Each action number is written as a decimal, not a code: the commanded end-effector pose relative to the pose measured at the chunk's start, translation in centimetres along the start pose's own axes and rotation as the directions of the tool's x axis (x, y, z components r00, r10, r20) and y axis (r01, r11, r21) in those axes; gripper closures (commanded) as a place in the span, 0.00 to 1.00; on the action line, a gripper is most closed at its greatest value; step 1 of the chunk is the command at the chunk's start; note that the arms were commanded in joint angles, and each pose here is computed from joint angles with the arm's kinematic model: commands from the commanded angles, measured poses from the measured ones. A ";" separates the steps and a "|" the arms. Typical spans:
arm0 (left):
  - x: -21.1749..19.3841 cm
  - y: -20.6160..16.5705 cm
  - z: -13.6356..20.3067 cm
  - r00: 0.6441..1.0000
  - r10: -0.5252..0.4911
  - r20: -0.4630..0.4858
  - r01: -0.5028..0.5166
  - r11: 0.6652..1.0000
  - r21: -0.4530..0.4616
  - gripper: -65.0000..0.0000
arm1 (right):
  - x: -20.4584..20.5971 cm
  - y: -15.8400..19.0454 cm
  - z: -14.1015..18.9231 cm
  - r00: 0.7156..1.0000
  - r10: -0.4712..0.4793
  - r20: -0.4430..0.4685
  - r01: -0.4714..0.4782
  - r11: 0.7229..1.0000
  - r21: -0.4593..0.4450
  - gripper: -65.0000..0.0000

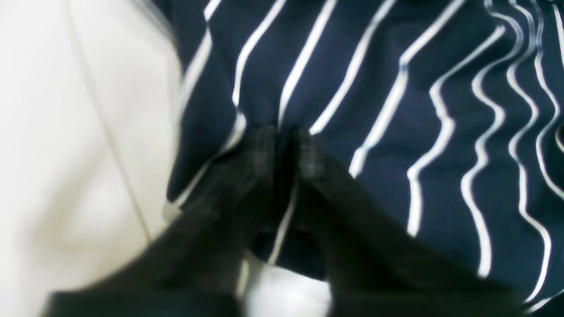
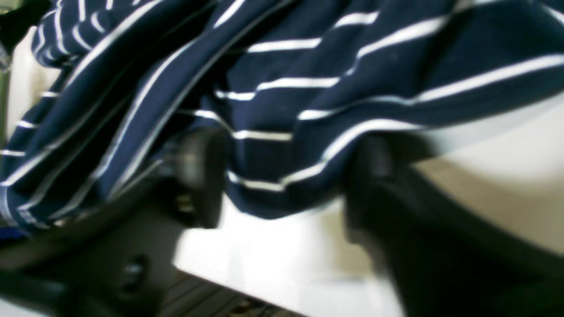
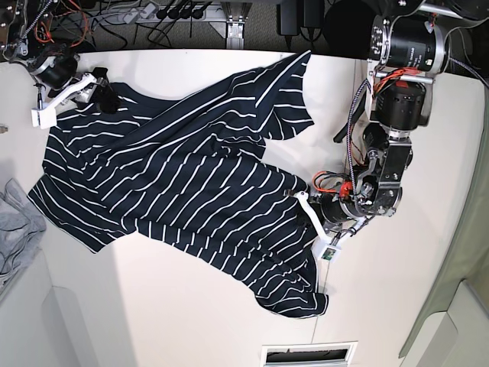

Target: Layout the t-shirt on the table in an organized manner, then fold the t-shirt properly

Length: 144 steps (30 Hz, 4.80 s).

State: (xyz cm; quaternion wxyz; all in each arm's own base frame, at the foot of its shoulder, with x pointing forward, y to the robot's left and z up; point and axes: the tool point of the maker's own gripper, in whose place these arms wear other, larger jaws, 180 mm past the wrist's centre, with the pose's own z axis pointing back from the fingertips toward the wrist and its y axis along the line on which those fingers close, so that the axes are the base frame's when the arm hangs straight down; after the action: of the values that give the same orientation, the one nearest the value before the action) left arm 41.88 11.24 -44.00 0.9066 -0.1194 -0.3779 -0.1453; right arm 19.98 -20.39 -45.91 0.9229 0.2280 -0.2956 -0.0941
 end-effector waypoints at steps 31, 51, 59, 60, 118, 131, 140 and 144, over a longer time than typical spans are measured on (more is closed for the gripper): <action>1.4 6.9 4.4 0.999 -0.025 -0.029 0.025 1.000 -0.019 0.84 | 8.2 -3.3 2.9 0.991 0.131 0.023 -0.129 0.989 -0.070 0.51; 3.5 4.8 7.7 0.999 0.006 0.034 0.000 0.982 -0.188 0.71 | 0.9 -2.7 3.4 1.000 0.006 0.011 -0.006 0.999 -0.038 0.51; 1.8 4.6 7.7 1.000 0.017 0.007 -0.015 0.981 -0.192 0.71 | -2.3 3.2 -1.3 0.993 0.091 -0.074 -0.086 0.994 0.068 0.51; 1.8 4.6 7.7 1.000 0.016 0.006 -0.015 0.981 -0.192 0.71 | -2.9 3.8 -1.8 0.991 0.104 -0.085 -0.097 0.992 0.075 0.51; -1.3 1.1 6.5 0.995 0.097 -0.004 -0.094 0.960 -0.263 0.71 | 4.5 -3.9 3.9 0.992 0.078 0.101 -0.068 0.992 -0.106 0.82; -3.1 1.1 4.6 0.998 0.002 -0.069 -0.011 0.991 -0.136 1.00 | 5.4 -4.9 4.0 0.986 0.160 0.052 -0.150 0.977 -0.154 1.00; -3.8 5.0 6.3 0.994 -0.035 -0.102 0.028 0.997 -0.067 1.00 | 7.6 -6.9 6.1 0.972 0.230 0.035 -0.218 0.953 -0.212 1.00; -4.0 4.2 6.7 0.992 -0.052 -0.113 0.037 0.991 -0.132 1.00 | 9.0 -7.3 6.7 0.964 0.260 0.049 -0.243 0.943 -0.228 1.00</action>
State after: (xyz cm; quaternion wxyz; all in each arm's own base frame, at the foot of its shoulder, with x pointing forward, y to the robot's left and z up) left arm 35.13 17.73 -44.17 0.9215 -0.1619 -0.2977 -0.1898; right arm 21.85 -31.23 -41.63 0.9434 0.0876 -0.3192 -0.0213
